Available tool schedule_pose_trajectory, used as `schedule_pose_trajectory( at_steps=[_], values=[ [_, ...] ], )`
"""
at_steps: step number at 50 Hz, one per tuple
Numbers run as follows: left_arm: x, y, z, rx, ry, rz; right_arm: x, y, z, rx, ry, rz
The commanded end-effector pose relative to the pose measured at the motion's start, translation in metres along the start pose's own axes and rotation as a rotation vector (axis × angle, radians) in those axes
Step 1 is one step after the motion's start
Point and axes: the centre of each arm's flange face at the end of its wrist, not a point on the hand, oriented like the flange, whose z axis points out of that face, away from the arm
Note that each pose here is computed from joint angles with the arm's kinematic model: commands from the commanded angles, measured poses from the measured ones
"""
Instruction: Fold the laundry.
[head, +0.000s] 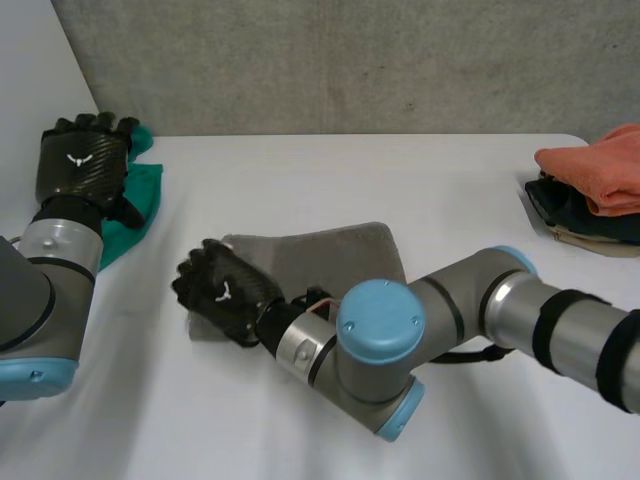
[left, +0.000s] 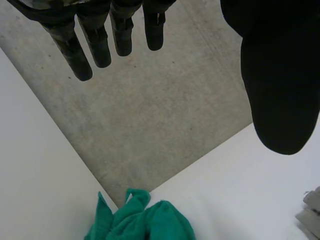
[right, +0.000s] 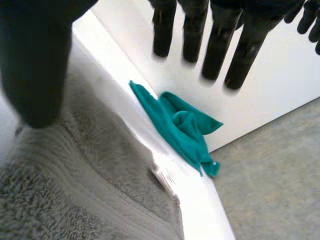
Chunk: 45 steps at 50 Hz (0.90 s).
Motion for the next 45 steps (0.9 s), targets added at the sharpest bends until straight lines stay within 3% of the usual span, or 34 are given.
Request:
schedule_pose_trajectory(
  at_steps=[1, 6, 11, 15, 28, 34, 45],
  values=[
    [0.022, 0.008, -0.007, -0.027, 0.067, 0.0, 0.047, -0.02, -0.014, -0.108, 0.212, 0.053],
    [0.04, 0.004, -0.017, -0.017, 0.126, -0.005, 0.109, -0.006, -0.055, -0.235, 0.454, 0.269],
    [0.067, 0.003, -0.031, -0.008, 0.233, -0.007, 0.12, -0.002, -0.09, -0.357, 0.474, 0.453],
    [0.08, 0.009, -0.036, -0.022, 0.273, -0.001, 0.119, 0.03, -0.118, -0.534, 0.477, 0.568],
    [0.082, 0.013, -0.037, -0.034, 0.28, 0.0, 0.098, 0.088, -0.133, -0.672, 0.414, 0.658],
    [0.082, 0.011, -0.039, -0.03, 0.282, 0.0, 0.115, 0.101, -0.145, -0.667, 0.492, 0.653],
    [0.081, 0.011, -0.039, -0.031, 0.281, 0.0, 0.144, 0.074, -0.181, -0.653, 0.593, 0.616]
  ],
)
